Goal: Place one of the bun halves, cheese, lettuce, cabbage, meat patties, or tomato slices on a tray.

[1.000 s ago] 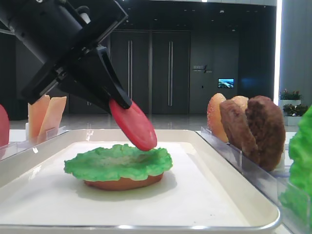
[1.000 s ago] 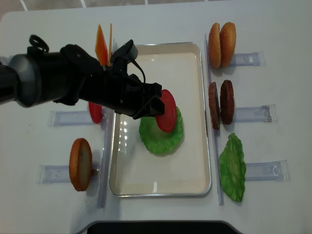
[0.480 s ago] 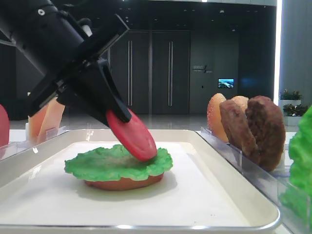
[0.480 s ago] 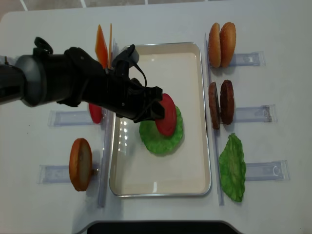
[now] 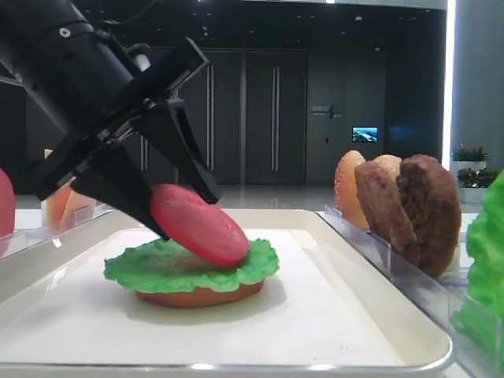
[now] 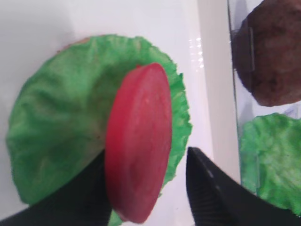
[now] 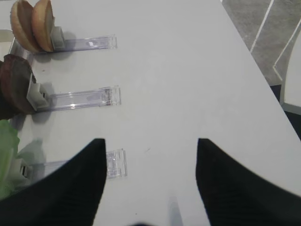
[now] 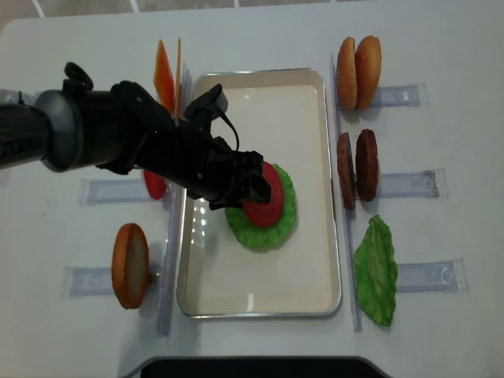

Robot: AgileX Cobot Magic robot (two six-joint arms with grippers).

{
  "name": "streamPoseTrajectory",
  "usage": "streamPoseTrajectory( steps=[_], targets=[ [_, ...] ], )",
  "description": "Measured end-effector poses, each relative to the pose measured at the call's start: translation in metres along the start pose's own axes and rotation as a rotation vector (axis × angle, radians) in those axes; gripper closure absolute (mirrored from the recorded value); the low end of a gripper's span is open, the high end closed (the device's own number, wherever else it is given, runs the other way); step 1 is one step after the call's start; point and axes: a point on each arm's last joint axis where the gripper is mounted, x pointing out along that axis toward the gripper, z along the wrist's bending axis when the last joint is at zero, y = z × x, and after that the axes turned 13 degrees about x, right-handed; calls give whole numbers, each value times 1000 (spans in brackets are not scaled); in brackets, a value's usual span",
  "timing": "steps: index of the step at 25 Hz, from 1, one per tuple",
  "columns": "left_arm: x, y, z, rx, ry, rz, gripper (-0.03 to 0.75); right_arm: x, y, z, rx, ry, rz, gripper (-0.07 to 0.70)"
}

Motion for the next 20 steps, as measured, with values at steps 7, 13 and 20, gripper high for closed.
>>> streamPoseTrajectory(
  steps=[7,13,20],
  targets=[
    [-27,6,14,-6,-145,92,249,0,0,0,0,0,0,230],
    [-91,-20,-6,32,-258,-22,246,0,0,0,0,0,0,230],
    [-155,-56,-19,43,-542,-41,253,0,0,0,0,-1,0,230]
  ],
)
